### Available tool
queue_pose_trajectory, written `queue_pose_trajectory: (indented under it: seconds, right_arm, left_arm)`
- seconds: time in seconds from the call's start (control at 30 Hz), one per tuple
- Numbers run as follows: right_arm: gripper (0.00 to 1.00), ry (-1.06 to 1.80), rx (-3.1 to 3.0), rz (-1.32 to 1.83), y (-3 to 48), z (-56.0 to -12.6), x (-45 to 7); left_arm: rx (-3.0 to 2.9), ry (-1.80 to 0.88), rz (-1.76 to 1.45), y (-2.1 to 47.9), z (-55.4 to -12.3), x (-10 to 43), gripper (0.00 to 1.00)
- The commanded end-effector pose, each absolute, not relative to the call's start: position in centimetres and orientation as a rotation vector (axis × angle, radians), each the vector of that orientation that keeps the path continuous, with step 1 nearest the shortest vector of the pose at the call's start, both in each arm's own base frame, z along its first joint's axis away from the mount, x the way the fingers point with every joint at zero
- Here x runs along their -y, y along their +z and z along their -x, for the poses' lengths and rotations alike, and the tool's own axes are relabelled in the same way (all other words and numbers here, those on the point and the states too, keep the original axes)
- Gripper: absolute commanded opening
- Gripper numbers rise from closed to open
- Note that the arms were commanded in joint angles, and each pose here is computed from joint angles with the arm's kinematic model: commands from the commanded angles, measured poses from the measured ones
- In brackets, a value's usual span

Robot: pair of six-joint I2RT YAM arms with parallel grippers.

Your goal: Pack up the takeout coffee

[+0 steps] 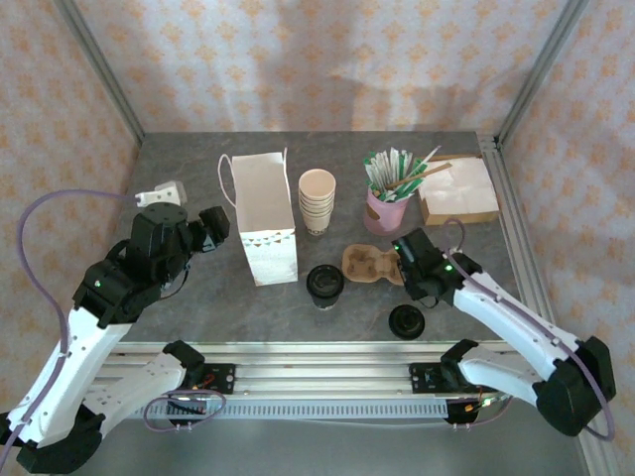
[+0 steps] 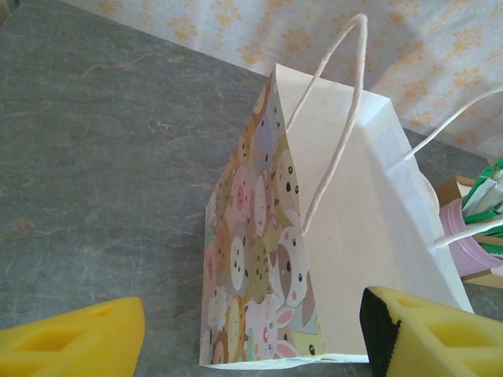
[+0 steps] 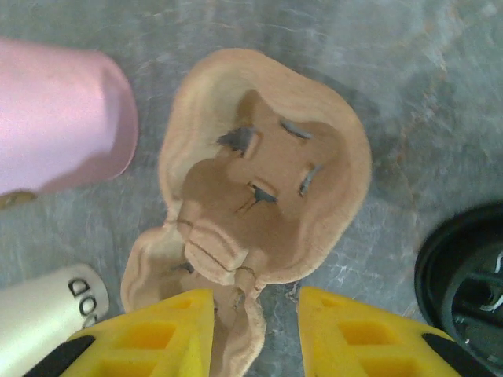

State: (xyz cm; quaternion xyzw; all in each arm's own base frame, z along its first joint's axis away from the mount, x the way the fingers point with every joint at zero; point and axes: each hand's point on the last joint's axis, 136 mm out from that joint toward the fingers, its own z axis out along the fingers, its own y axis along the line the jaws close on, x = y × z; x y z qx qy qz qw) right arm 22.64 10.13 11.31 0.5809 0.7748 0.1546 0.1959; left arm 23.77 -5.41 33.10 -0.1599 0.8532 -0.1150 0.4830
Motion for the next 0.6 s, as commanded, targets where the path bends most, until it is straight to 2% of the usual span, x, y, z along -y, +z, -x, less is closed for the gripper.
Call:
queue_pose_trajectory:
  seconds: [0.0, 0.23, 0.57]
  right_arm:
    - [0.33, 0.393, -1.938, -1.908, 11.7, -23.5, -9.8]
    - [0.37, 0.343, -1.968, -2.0, 9.5, -26.5, -13.2]
    - [0.42, 0.268, -1.964, -2.032, 7.5, -29.1, -14.1]
  left_arm:
    - [-2.059, -0.224, 0.429, 32.7, -23.6, 4.2, 0.74]
    - [-2.075, -0.152, 0.405, 31.9, -23.4, 3.5, 0.74]
    - [-2.09, -0.081, 0.362, 31.2, -23.2, 2.9, 0.75]
